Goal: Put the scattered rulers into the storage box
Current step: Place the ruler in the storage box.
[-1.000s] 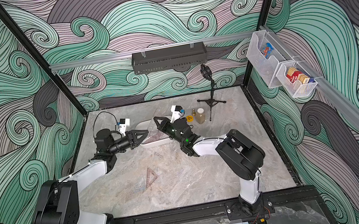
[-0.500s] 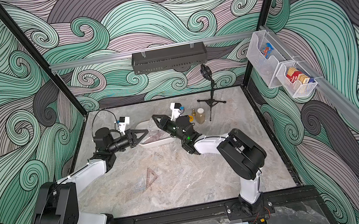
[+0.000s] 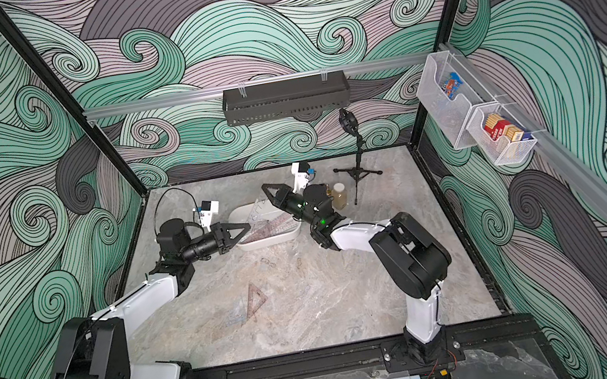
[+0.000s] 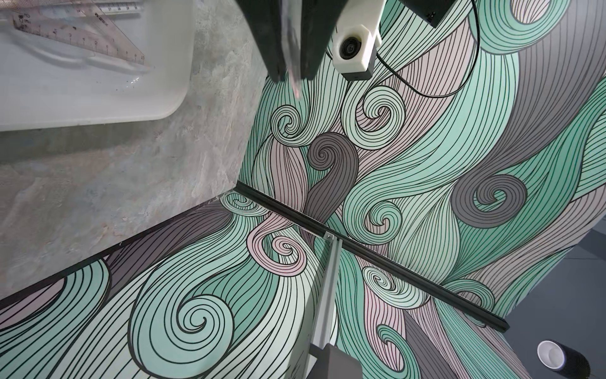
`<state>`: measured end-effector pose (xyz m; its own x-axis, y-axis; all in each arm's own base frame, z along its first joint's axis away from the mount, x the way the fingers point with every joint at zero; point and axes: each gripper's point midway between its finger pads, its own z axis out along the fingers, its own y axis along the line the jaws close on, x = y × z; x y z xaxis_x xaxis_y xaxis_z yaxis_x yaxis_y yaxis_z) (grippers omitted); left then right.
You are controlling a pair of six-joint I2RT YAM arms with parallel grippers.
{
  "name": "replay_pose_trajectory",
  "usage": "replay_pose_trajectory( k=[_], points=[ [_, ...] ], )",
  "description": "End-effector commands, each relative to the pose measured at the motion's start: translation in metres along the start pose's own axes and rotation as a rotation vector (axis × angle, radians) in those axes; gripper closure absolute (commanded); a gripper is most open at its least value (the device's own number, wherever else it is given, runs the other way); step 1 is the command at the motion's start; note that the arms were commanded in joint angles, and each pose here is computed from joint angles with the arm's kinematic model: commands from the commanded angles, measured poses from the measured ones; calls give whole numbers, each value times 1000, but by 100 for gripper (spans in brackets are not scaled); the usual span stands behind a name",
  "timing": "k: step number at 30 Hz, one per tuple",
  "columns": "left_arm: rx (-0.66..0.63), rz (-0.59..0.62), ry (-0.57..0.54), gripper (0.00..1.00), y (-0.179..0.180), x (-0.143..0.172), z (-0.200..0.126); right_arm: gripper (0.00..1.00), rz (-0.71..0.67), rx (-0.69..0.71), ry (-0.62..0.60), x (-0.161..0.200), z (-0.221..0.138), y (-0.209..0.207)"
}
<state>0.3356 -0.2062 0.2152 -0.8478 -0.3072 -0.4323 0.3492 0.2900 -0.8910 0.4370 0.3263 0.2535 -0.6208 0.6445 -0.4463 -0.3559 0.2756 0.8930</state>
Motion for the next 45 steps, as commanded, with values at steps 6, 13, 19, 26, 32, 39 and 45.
replay_pose_trajectory(
  k=[6, 13, 19, 26, 32, 39, 45],
  points=[
    [-141, 33, 11, 48, 13, 7, -13, 100, -46, 106, -104, -29, -9, -12],
    [-664, 139, -232, 17, 67, 8, -92, 100, -118, 242, -450, -71, -3, -33],
    [-771, 151, -242, 17, 68, 4, -105, 99, -137, 328, -547, -52, 23, -53],
    [-774, 160, -213, 17, 66, 7, -99, 98, -186, 403, -490, -9, 46, -88],
    [-771, 162, -209, 17, 66, 8, -98, 94, -201, 453, -433, 18, 52, -119],
    [-773, 159, -206, 17, 68, 7, -97, 89, -189, 469, -383, 35, 54, -138],
    [-777, 158, -205, 17, 68, 6, -96, 72, -214, 459, -369, 35, 47, -136]
  ],
)
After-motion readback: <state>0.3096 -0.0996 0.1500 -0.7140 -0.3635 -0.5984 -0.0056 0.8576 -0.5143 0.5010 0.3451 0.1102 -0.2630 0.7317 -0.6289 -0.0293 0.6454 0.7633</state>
